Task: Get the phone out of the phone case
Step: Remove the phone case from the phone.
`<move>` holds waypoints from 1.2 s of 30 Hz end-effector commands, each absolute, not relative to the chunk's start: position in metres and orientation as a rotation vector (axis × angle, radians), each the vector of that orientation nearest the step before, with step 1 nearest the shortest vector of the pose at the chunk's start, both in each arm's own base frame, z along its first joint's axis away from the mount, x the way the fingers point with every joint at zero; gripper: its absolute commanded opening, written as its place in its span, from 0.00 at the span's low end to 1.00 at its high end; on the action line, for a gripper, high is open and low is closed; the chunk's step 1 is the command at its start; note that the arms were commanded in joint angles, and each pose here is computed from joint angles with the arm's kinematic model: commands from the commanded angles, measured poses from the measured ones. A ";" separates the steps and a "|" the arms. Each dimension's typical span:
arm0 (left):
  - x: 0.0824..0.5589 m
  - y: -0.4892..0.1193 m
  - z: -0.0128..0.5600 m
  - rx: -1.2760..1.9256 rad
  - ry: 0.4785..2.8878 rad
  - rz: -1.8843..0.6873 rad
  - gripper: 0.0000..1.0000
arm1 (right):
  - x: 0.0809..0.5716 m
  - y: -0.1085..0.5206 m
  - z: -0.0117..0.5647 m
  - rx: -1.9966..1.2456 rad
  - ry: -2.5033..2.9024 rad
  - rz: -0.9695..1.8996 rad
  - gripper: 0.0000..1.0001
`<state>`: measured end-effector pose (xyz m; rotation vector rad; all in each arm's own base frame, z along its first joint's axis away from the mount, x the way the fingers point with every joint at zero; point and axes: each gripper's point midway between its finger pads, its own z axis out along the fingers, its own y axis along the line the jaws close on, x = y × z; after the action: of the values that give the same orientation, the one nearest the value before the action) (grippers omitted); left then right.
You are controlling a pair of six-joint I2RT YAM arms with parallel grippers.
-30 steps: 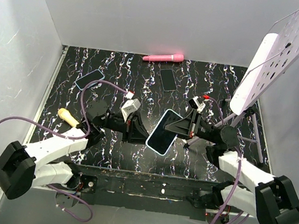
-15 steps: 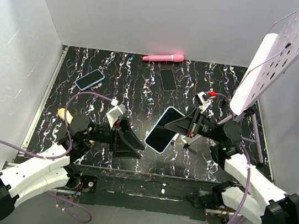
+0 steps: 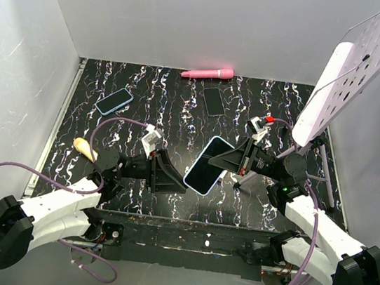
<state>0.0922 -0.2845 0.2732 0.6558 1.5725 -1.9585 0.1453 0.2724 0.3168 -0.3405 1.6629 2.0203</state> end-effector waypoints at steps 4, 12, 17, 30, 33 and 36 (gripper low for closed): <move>0.083 -0.281 0.298 0.757 1.458 -1.944 0.37 | 0.138 0.268 0.343 -0.418 1.529 2.027 0.01; 0.085 -0.284 0.302 0.790 1.439 -1.940 0.23 | 0.133 0.266 0.343 -0.441 1.522 2.034 0.01; 0.085 -0.286 0.305 0.807 1.441 -1.952 0.28 | 0.130 0.265 0.341 -0.455 1.524 2.034 0.01; 0.079 -0.285 0.307 0.904 1.350 -1.931 0.13 | 0.122 0.264 0.346 -0.494 1.534 2.054 0.01; 0.084 -0.290 0.303 0.957 1.340 -1.898 0.01 | 0.117 0.263 0.348 -0.513 1.540 2.072 0.01; 0.088 -0.295 0.298 1.003 1.326 -1.894 0.00 | 0.111 0.260 0.352 -0.507 1.536 2.099 0.01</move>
<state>0.0858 -0.2907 0.2840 0.8784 1.4757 -1.9490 0.1290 0.2680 0.3173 -0.4226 1.6619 2.0607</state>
